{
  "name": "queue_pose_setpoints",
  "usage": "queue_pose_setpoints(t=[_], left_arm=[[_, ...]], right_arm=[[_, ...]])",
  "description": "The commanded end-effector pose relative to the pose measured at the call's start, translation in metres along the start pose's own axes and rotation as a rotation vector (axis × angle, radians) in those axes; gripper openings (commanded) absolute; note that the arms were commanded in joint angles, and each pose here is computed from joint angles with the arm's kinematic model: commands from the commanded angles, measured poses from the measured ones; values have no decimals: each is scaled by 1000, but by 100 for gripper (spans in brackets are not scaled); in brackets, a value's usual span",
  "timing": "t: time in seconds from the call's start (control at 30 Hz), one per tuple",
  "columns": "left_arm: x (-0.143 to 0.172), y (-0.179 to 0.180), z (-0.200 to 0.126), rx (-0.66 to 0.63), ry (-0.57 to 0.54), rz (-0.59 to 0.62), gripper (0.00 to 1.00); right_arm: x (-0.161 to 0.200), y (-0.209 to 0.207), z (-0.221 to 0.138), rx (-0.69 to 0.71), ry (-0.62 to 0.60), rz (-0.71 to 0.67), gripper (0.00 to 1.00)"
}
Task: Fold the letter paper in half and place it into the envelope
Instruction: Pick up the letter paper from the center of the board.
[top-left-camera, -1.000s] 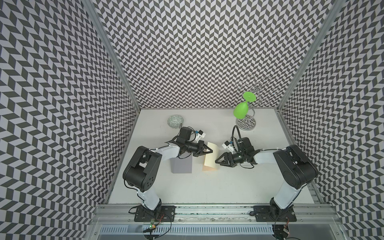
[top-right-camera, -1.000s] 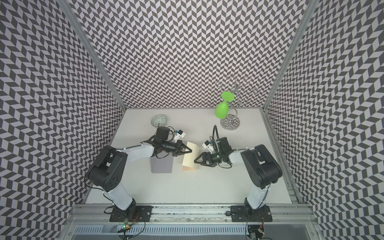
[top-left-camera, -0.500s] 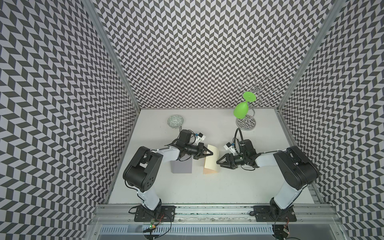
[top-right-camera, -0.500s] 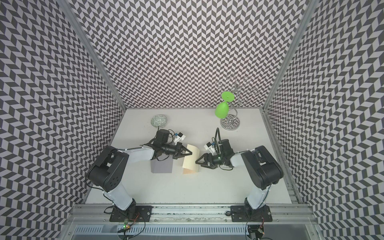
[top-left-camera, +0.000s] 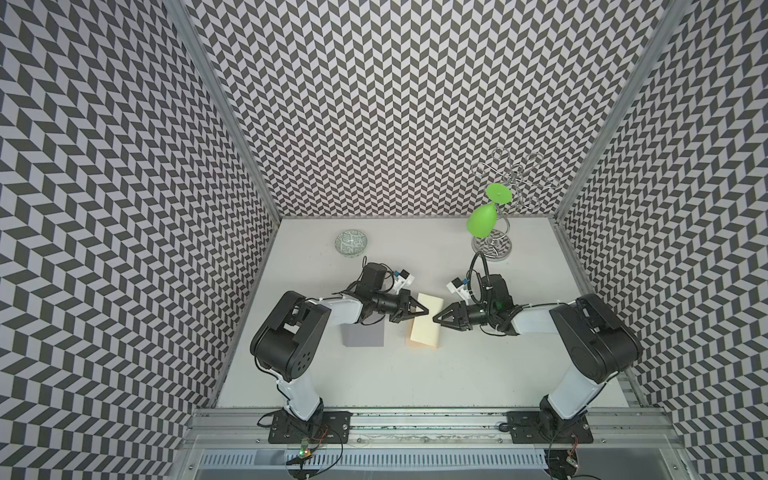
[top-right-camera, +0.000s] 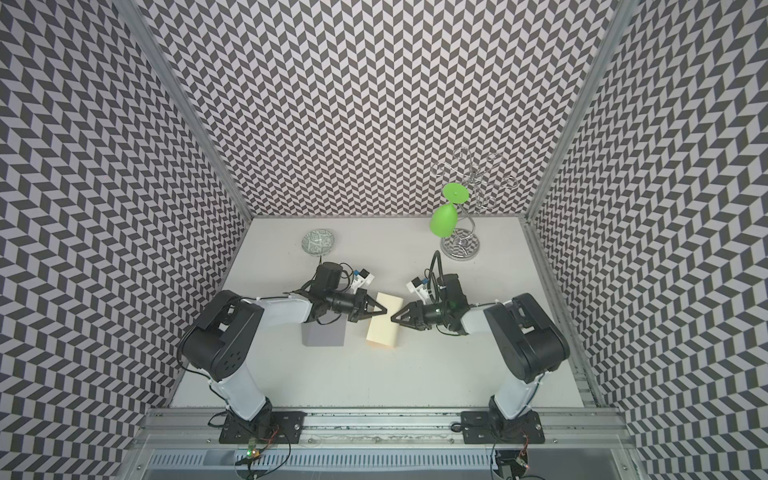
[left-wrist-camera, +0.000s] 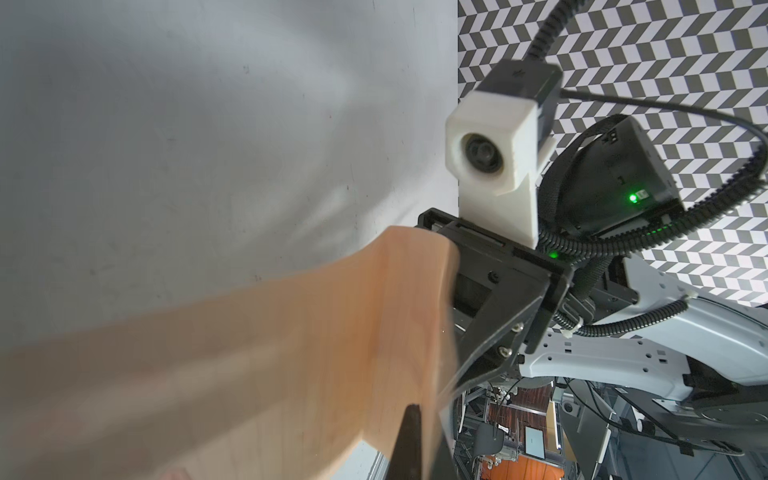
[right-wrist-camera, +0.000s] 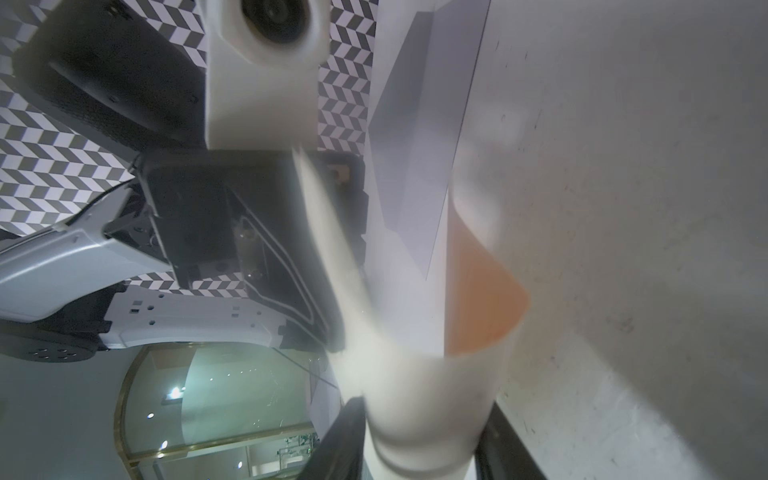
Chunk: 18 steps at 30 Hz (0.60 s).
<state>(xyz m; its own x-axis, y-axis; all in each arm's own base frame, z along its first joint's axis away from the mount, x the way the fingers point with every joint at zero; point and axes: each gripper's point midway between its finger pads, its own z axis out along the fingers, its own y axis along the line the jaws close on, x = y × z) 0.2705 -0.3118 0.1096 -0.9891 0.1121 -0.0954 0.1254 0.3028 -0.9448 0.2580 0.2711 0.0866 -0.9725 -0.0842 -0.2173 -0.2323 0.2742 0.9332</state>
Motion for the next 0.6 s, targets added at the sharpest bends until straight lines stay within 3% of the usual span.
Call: queue_pose_setpoints(t=[0.0,0.17,0.27,0.33,0.47,0.57], left_arm=[[4,2,3,14,15,8,0],[5,6,3,5,17,5,0],[5,7,2,2,16,6,0],[4,7,1,1,13,6,0],[4,5,0,5,14,10,0],[3,3,-1,8,14,11,0]], right_arm=[[-6,21,-2,-49,-19,-77,38],[0,19,-3,-49,-15,-69,28],[4,18,-4,-47,-11,-60,29],[7,17,-4,-49,-5,-54,36],[11,15,-4,-49,3,-51,62],[10,14,-4,-52,2,-52,64]])
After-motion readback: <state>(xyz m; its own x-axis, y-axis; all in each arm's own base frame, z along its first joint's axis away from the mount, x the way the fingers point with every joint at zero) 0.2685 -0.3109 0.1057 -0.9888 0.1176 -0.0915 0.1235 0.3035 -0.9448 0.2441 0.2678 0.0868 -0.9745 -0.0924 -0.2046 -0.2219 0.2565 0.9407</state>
